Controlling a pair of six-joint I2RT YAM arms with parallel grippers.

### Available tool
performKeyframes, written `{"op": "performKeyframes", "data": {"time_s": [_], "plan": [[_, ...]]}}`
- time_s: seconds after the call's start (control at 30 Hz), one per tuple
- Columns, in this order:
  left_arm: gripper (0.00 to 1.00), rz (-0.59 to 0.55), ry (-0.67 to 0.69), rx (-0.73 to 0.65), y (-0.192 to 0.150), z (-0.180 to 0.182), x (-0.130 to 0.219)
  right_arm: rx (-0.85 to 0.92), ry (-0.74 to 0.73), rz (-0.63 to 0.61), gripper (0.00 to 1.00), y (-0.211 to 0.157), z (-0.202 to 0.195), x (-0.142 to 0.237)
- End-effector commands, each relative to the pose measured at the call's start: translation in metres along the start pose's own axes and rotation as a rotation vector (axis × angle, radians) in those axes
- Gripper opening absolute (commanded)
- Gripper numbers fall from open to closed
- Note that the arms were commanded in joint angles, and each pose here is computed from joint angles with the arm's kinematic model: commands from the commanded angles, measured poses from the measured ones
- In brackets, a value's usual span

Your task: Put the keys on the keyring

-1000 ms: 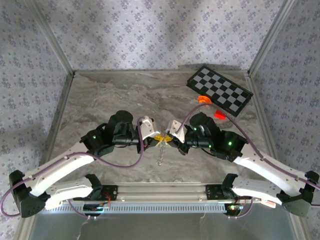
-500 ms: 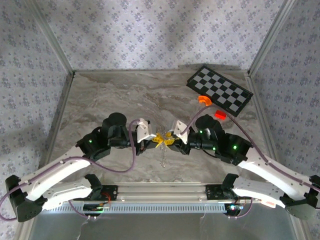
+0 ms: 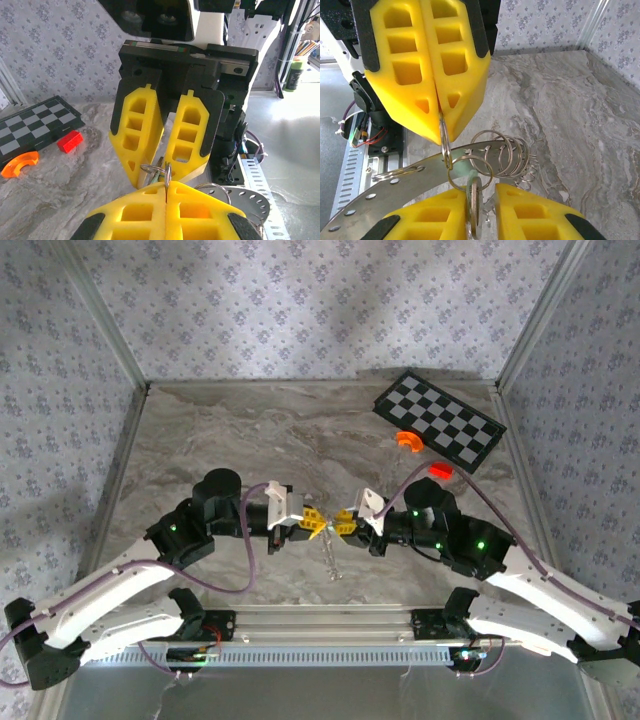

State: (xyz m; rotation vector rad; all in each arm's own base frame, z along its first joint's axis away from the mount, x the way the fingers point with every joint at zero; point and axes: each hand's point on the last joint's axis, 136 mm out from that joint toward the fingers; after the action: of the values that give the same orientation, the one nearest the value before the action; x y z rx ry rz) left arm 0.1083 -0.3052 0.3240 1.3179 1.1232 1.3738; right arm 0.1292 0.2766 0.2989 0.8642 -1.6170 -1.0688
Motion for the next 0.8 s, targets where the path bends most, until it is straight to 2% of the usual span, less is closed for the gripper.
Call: {"op": "performKeyframes", "data": {"time_s": [0.0, 0.37, 0.77], "plan": [[0.0, -0.076, -0.029, -0.039, 0.022, -0.007, 0.005, 0.004, 0.024, -0.038, 0.19, 0.006, 0.006, 0.003], [0.0, -0.124, -0.028, -0.053, 0.028, -0.009, 0.008, 0.004, 0.063, -0.021, 0.0, 0.0, 0.012, -0.003], [0.0, -0.181, -0.032, -0.06, 0.033, -0.01, 0.009, -0.014, 0.098, 0.04, 0.0, -0.007, 0.013, -0.016]]}}
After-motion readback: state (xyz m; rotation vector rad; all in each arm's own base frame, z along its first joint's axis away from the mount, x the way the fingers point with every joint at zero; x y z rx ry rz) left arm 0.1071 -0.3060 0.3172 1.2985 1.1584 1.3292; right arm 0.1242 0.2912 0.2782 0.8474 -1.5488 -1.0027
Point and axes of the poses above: each hand's point on the last joint's axis, 136 mm out from that joint toward the fingers, its own x axis back along the fingers, its own z axis along the line the jaws close on, y = z × x, and after that the axes turned 2 degrees about x, right-handed
